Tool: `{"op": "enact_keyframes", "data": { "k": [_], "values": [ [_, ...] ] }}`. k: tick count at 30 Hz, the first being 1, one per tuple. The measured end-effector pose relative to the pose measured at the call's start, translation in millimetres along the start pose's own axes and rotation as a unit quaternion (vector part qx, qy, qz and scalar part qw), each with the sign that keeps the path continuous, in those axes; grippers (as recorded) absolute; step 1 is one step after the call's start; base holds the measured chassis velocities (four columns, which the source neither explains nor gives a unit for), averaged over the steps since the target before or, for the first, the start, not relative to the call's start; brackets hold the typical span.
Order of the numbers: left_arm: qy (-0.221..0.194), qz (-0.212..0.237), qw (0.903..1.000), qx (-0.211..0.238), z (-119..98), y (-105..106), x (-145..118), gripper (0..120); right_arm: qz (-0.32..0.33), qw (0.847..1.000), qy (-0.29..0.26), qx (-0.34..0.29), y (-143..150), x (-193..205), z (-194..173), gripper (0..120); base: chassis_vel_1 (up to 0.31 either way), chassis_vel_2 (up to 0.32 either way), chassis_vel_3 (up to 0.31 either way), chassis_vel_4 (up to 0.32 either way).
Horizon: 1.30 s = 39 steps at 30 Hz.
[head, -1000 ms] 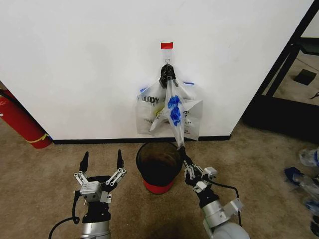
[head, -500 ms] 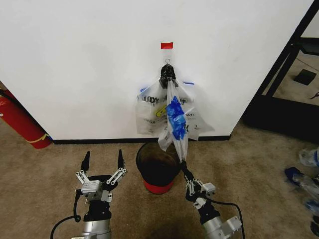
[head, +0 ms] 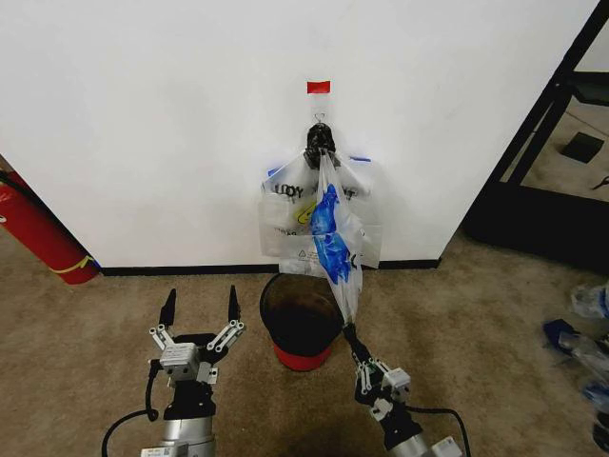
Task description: Pick up the garbage bag from the wall and place it over the trash bin.
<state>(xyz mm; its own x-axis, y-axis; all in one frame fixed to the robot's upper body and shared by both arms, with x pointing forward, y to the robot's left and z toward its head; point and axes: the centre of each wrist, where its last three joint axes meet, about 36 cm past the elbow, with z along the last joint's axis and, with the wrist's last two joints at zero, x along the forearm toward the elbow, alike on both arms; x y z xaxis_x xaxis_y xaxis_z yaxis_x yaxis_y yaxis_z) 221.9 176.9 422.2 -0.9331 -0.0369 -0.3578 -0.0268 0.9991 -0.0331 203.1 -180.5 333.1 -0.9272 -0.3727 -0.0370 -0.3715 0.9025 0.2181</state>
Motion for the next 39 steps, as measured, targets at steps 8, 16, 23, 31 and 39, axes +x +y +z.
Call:
{"op": "enact_keyframes", "data": {
  "k": [8, 16, 23, 31, 39],
  "values": [
    [0.001, 0.002, 1.0, 0.0, 1, -1, 1, 100, 0.0, 1.0, 0.001, 0.013, 1, 7, 9, 0, 0.0, 0.0, 0.0, 0.0],
    [0.019, 0.031, 0.9987, 0.037, -14, -6, -2, 100, 0.002, 1.0, -0.014, 0.011, 0, 1, 4, 0, 0.0, 0.0, 0.0, 0.0],
    [0.092, 0.1, 0.9742, 0.18, -51, -10, -25, 100, 0.002, 0.999, -0.03, 0.011, -3, -10, -13, 0, 0.0, 0.0, 0.0, 0.0],
    [0.147, 0.194, 0.9392, 0.243, -37, -12, -82, 99, 0.005, 0.999, -0.04, 0.012, -3, -19, -30, 0, 0.0, 0.0, 0.0, 0.0],
    [0.181, 0.215, 0.9331, 0.224, 5, -27, -107, 98, 0.013, 0.999, -0.04, 0.012, -6, -16, -36, 0, 0.0, 0.0, 0.0, 0.0]
  ]
}}
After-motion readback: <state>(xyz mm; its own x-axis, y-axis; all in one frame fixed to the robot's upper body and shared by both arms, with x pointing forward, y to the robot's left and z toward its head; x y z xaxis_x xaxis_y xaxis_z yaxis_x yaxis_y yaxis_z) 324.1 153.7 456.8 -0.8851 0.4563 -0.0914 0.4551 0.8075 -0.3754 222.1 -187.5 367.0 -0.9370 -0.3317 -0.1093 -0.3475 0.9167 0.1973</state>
